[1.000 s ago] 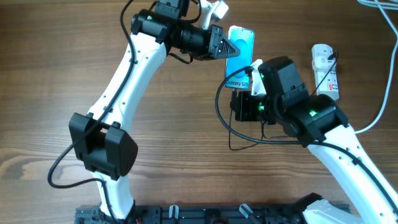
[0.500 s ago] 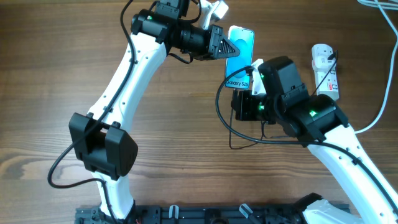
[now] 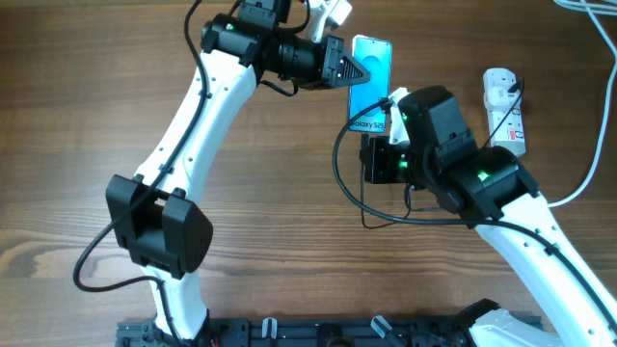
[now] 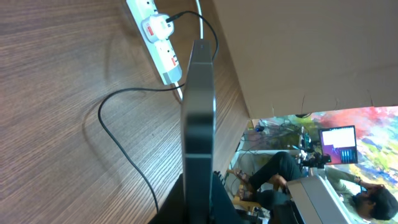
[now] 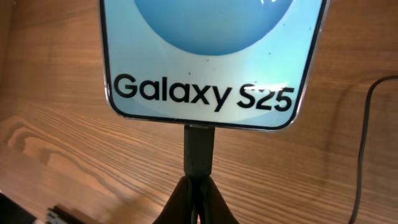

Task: Plug charger to phone and switch on socket
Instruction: 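Lower the plugged phone with the left gripper and lay it flat on the table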

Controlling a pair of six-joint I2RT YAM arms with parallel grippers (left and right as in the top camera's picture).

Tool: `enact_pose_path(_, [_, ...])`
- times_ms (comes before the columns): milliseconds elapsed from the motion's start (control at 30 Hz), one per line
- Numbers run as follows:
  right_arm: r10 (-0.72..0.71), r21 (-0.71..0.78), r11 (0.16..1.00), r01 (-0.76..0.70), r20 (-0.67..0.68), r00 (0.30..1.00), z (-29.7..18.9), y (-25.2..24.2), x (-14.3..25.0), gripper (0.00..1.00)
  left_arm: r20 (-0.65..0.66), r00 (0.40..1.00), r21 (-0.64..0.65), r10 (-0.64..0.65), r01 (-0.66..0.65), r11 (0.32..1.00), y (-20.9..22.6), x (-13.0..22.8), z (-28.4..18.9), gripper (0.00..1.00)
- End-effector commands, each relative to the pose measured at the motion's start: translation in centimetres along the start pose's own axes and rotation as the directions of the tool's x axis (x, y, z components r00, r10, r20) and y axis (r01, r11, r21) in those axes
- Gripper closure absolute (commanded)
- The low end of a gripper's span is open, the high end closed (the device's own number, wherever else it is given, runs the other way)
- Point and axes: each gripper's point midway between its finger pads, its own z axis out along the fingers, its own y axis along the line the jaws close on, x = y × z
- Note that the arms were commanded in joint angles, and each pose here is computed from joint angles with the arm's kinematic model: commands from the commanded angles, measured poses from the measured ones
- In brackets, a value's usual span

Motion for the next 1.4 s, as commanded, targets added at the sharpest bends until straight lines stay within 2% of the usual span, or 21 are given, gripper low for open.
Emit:
enact_pose_path(0, [-0.055, 0.095, 0.995, 0.042, 0.139, 0.989, -0.7, -1.3, -3.5, 0.96, -0.017, 0.999, 0.064, 0.029, -0.028, 0.998, -2.7, 0.6, -0.5, 0.96])
enact_pose_path(67, [-0.054, 0.092, 0.995, 0.041, 0.145, 0.988, -0.7, -1.3, -3.7, 0.95, -0.017, 0.999, 0.064, 0.029, -0.028, 0.998, -2.7, 0.6, -0.5, 0.96])
enact_pose_path(100, [-0.053, 0.092, 0.995, 0.039, 0.145, 0.988, -0.7, -1.3, -3.7, 0.89, -0.017, 0.999, 0.064, 0.029, -0.028, 0.998, -2.7, 0.6, -0.5, 0.96])
enact_pose_path(267, [-0.045, 0.038, 0.998, 0.042, 0.085, 0.995, -0.5, -0.5, -2.4, 0.74, -0.012, 1.0, 0.053, 0.028, -0.028, 0.998, -2.4, 0.5, -0.6, 0.96])
enact_pose_path(300, [-0.043, 0.022, 0.999, 0.042, 0.059, 0.997, -0.5, -0.3, -1.8, 0.67, -0.002, 1.0, 0.027, 0.027, -0.027, 0.999, -1.9, 0.3, -0.6, 0.96])
enact_pose_path(400, [-0.013, 0.007, 1.0, 0.013, -0.023, 1.0, -0.4, -0.3, 0.1, 0.23, 0.023, 1.0, -0.045, 0.012, -0.011, 0.999, -0.5, -0.2, -1.0, 0.96])
enact_pose_path(433, [0.002, 0.0, 1.0, -0.002, -0.052, 0.999, -0.5, -0.3, 0.7, 0.03, 0.033, 0.999, -0.117, -0.004, 0.008, 0.993, 0.9, -0.2, -1.1, 0.96])
enact_pose_path(467, [0.006, -0.02, 1.0, -0.007, -0.08, 0.997, -0.5, 0.0, 1.3, 0.01, 0.035, 0.999, -0.192, -0.03, 0.036, 0.981, 2.3, 0.1, -1.3, 0.96])
enact_pose_path(533, [0.009, -0.065, 0.998, -0.016, -0.118, 0.993, -0.6, 0.8, 2.1, 0.01, 0.017, 0.996, -0.277, -0.084, 0.085, 0.957, 4.4, 1.1, -1.3, 0.96])
enact_pose_path(667, [0.014, -0.081, 0.996, -0.025, -0.131, 0.991, -0.6, 1.0, 2.3, 0.0, -0.035, 0.982, -0.364, -0.186, 0.16, 0.917, 8.9, 3.6, 0.1, 0.96])
enact_pose_path(833, [0.059, -0.071, 0.995, -0.069, -0.139, 0.988, -0.6, 0.9, 2.5, 0.01, -0.108, 0.945, -0.403, -0.309, 0.242, 0.883, 14.4, 6.3, 3.2, 0.96])
enact_pose_path(1167, [0.06, -0.069, 0.995, -0.07, -0.144, 0.988, -0.6, 0.9, 2.6, 0.0, -0.142, 0.92, -0.426, -0.366, 0.277, 0.862, 19.4, 7.6, 6.3, 0.96])
enact_pose_path(1367, [0.057, -0.07, 0.995, -0.067, -0.142, 0.988, -0.6, 0.9, 2.5, 0.0, -0.164, 0.917, -0.425, -0.365, 0.268, 0.864, 20.6, 8.2, 8.0, 0.96])
